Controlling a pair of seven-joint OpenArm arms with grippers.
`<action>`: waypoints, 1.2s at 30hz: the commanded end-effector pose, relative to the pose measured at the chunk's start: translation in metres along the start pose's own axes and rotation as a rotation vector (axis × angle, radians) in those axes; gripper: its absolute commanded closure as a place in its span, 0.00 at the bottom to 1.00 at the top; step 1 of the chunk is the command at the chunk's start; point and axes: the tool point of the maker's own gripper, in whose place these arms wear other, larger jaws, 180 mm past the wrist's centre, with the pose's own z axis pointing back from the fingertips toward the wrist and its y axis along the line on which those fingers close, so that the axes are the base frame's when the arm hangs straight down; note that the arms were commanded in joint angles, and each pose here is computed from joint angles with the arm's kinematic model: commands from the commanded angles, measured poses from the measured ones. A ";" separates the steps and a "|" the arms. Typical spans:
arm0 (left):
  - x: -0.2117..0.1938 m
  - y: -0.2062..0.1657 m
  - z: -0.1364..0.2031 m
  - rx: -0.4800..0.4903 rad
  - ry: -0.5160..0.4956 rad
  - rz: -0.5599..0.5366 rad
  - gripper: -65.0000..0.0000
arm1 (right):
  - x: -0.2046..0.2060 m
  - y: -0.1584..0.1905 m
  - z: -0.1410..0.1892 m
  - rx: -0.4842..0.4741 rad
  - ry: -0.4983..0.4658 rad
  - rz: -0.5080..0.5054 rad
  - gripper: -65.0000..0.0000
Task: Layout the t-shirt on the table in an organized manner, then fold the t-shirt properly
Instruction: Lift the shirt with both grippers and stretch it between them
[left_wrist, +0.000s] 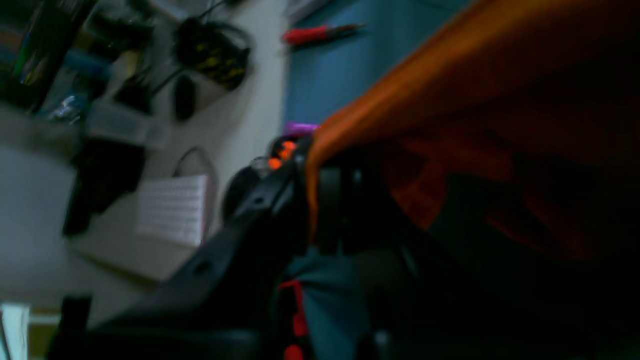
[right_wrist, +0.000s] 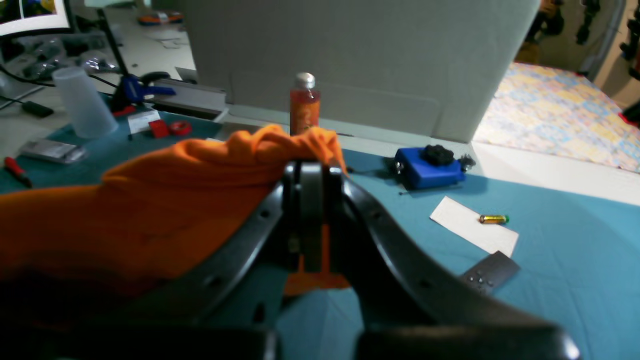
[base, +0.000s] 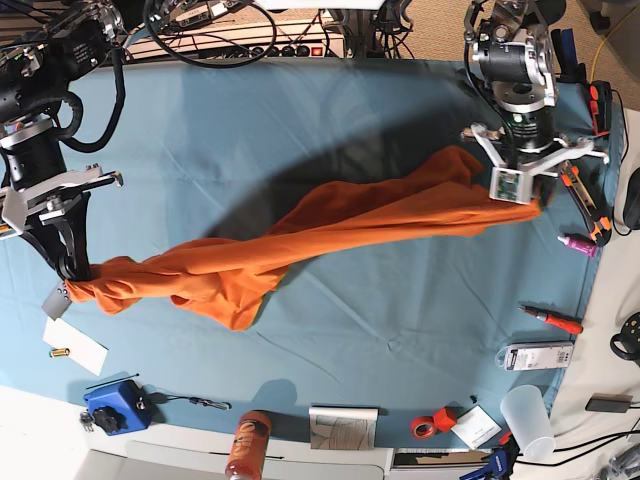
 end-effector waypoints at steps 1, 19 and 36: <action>0.010 0.018 0.000 0.082 -0.039 0.002 1.00 | 0.020 0.000 0.001 0.009 -0.080 0.008 1.00; 0.039 0.020 -0.022 -0.026 -0.104 0.102 1.00 | 0.021 -0.002 0.050 0.022 -0.205 -0.182 1.00; 0.143 0.089 -0.040 -0.029 -0.437 0.333 1.00 | 0.112 0.043 -0.039 0.138 -0.366 0.112 1.00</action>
